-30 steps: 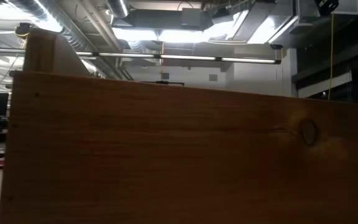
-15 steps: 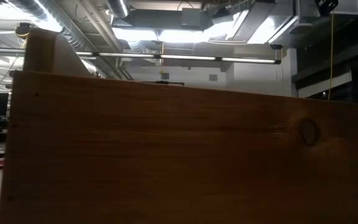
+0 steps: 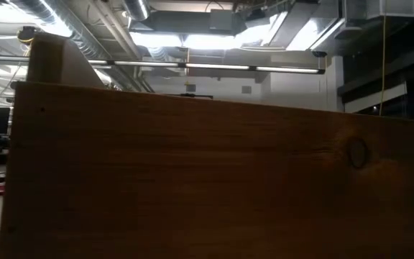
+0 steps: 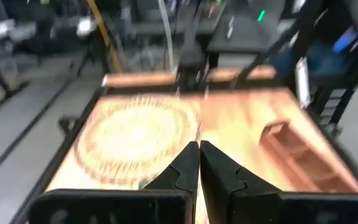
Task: Pick & Place Tea
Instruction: Put the yellow tea bag into the middle slot of the wooden organizer
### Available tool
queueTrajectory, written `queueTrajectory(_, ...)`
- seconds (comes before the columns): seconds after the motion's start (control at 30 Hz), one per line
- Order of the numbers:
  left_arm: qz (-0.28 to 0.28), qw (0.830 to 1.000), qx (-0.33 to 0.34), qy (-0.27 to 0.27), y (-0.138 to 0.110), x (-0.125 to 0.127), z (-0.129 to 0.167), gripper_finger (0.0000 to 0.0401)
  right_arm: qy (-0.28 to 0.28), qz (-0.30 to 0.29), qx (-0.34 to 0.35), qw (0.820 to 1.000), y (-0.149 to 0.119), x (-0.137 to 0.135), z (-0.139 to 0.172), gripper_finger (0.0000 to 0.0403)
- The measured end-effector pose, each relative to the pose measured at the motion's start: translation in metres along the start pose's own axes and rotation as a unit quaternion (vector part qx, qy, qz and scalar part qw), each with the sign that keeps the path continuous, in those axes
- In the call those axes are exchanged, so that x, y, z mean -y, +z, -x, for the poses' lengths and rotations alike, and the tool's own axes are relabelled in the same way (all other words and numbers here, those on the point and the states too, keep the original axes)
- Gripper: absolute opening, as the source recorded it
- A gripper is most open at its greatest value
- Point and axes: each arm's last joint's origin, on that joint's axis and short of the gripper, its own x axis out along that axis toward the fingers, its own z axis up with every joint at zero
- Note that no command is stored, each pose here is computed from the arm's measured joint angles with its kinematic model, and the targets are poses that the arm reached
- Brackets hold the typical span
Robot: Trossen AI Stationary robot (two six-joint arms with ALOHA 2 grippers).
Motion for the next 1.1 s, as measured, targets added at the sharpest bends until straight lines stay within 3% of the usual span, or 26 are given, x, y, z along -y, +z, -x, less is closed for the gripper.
queueTrajectory(0.17, 0.001, 0.995, -0.098, 0.002, 0.002, -0.002, -0.021, 0.0010, -0.007, 0.001, -0.047, 0.999, -0.010, 0.002, -0.028, 0.0067)
queueTrajectory(0.4, -0.027, 0.976, -0.217, -0.013, -0.008, -0.001, -0.045, 0.0010, -0.013, 0.024, -0.130, 0.991, -0.034, 0.006, -0.073, 0.0067)
queueTrajectory(0.6, -0.026, 0.965, -0.260, -0.016, -0.017, 0.000, -0.069, 0.0002, -0.026, -0.006, -0.192, 0.981, -0.056, 0.010, -0.100, 0.0067)
queueTrajectory(0.87, -0.031, 0.948, -0.316, -0.008, -0.036, 0.002, -0.110, 0.0005, -0.069, -0.090, -0.279, 0.953, -0.094, 0.017, -0.133, 0.0067)
queueTrajectory(1.0, -0.031, 0.937, -0.348, -0.012, -0.049, 0.003, -0.128, 0.0002, -0.079, -0.103, -0.324, 0.937, -0.116, 0.017, -0.149, 0.0067)
queueTrajectory(1.1, -0.020, 0.938, -0.344, -0.040, -0.063, 0.006, -0.142, 0.0002, -0.082, -0.101, -0.354, 0.926, -0.131, 0.017, -0.157, 0.0067)
